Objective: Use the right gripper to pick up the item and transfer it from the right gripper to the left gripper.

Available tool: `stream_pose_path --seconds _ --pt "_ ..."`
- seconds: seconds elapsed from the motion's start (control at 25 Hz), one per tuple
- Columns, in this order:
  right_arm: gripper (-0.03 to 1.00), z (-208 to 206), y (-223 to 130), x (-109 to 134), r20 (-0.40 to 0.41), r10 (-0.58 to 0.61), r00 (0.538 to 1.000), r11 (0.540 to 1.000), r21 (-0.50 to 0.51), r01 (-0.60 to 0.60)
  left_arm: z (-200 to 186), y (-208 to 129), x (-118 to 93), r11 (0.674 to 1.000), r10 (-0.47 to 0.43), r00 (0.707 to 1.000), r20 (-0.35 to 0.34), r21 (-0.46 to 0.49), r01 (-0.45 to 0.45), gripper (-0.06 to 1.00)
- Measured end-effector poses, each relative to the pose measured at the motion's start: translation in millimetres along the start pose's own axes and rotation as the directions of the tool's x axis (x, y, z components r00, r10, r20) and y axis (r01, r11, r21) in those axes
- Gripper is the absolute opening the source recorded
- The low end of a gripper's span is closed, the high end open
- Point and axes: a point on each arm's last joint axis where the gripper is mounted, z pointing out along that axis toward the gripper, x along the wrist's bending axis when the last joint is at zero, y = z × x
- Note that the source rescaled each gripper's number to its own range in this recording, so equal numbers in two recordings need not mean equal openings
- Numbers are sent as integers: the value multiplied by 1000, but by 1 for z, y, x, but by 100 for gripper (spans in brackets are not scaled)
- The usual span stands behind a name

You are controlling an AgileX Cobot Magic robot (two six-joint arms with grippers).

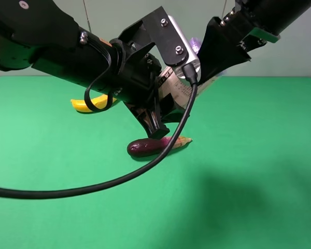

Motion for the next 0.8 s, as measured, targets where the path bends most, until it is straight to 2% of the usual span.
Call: stream_pose_path --seconds 0.4,0.8 --pt "100 -13 -4 4 37 -11 999 1000 -11 12 -1 -2 1 1000 -6 1000 17 12 5 1" --pt "100 -17 -7 3 89 -9 996 1000 2 9 -13 -12 29 998 -63 996 -61 16 64 1"
